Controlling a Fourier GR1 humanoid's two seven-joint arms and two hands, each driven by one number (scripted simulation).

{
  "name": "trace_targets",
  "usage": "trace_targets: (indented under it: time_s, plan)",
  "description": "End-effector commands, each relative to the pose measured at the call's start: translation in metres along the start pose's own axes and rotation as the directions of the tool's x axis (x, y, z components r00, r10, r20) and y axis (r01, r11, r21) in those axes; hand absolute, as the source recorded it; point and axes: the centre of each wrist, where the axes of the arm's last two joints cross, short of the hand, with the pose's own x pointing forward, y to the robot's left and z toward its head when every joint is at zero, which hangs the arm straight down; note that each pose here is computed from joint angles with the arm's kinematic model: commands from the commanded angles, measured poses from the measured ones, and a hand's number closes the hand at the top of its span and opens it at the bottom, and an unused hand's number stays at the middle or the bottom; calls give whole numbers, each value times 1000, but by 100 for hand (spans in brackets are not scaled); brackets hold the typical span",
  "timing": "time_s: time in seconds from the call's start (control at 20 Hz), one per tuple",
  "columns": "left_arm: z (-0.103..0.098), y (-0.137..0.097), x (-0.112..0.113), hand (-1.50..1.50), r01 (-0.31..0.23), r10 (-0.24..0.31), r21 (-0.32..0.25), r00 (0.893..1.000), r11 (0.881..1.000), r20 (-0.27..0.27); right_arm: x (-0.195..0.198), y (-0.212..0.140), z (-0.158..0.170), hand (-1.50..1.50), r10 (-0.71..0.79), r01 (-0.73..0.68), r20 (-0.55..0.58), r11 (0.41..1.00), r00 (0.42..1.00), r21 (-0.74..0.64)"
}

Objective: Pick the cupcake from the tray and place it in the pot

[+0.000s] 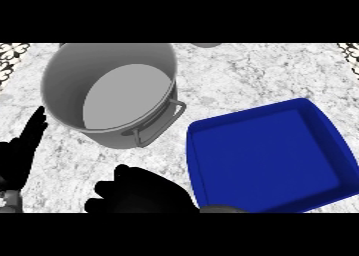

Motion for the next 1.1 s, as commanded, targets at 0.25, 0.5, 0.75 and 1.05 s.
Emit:
trace_targets:
  time_s: [0.25, 0.5, 0.75, 1.05]
  plan:
    - [16, -7, -2, 0, -13, 13, -21, 1000, 1000, -3, -46, -36, -37, 150, -207, 196, -48, 967, 977, -165]
    - [9, -13, 0, 0, 15, -15, -16, 1000, 1000, 2, -70, -39, -61, 150, -211, 195, -57, 959, 976, -208]
    - [-2, -12, -4, 0, 10, -10, -30, 1000, 1000, 20, -88, -52, -97, 150, -228, 210, -61, 953, 972, -220]
    - [-14, -19, 18, 0, 10, -9, -42, 1000, 999, 28, -114, -56, -122, 150, -178, 154, -100, 965, 979, -211]
